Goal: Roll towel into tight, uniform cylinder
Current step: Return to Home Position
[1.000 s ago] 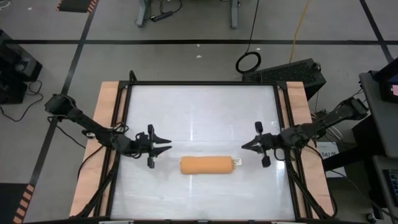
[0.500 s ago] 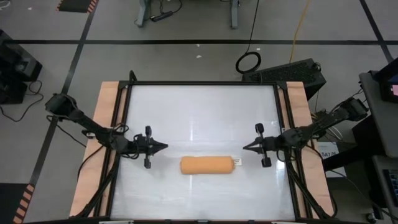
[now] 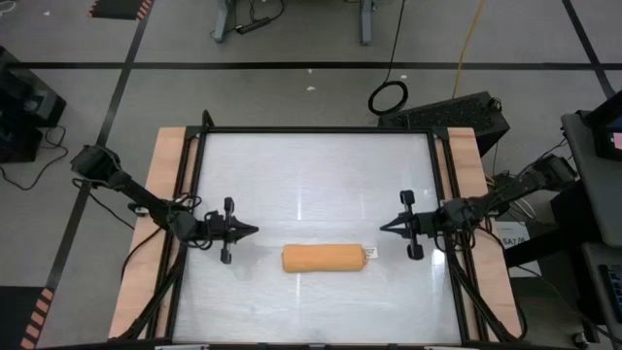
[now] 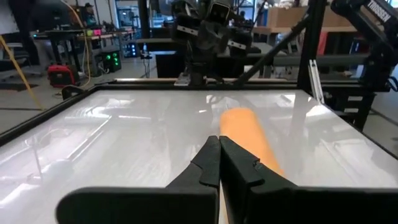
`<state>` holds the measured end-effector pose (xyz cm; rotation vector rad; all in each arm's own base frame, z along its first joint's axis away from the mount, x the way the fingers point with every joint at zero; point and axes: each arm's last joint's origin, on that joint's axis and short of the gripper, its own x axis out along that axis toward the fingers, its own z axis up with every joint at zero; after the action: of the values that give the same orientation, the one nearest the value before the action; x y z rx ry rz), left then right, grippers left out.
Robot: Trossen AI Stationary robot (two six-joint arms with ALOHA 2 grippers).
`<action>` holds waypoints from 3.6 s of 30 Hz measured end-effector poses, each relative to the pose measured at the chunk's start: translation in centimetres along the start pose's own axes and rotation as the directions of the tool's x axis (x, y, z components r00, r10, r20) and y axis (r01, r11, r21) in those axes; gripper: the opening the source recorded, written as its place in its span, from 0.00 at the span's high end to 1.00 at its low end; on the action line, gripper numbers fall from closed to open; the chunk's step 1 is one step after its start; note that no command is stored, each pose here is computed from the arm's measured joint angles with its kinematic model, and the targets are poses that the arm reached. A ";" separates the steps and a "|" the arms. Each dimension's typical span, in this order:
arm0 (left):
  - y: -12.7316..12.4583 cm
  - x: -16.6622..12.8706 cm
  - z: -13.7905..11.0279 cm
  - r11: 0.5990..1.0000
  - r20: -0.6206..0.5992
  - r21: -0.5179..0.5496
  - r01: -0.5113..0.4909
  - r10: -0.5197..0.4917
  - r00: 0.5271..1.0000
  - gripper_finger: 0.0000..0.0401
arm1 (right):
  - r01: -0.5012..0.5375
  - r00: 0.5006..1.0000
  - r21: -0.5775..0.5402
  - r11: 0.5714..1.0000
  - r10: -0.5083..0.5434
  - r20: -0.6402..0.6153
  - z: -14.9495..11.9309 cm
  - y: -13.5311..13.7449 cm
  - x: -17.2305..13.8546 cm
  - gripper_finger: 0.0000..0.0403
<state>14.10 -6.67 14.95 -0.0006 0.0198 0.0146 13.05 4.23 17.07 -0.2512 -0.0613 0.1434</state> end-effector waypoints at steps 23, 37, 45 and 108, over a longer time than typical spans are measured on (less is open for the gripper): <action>0.9 0.0 0.8 0.995 0.054 0.010 -0.096 0.095 0.994 0.99 | 0.248 0.968 -0.005 0.969 -0.248 -0.045 -0.7 -3.7 -0.1 1.00; -0.2 -0.9 0.6 0.996 0.023 0.032 -0.081 0.080 0.996 0.99 | -0.009 1.000 0.094 0.996 0.009 0.003 -0.1 -2.1 -2.2 1.00; 1.2 0.0 1.1 0.997 0.062 0.050 0.063 -0.066 0.996 0.99 | -0.023 1.000 0.095 0.995 0.024 -0.012 -0.3 -2.0 -3.1 1.00; 5.3 -4.7 1.9 0.975 -0.024 0.087 0.204 -0.203 0.979 0.99 | 0.035 0.999 0.087 0.996 -0.038 0.032 0.0 -2.3 -3.9 1.00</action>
<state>9.38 -1.49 16.93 0.0867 0.0352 -0.1913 9.54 1.50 17.51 -0.1614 -0.0931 0.1135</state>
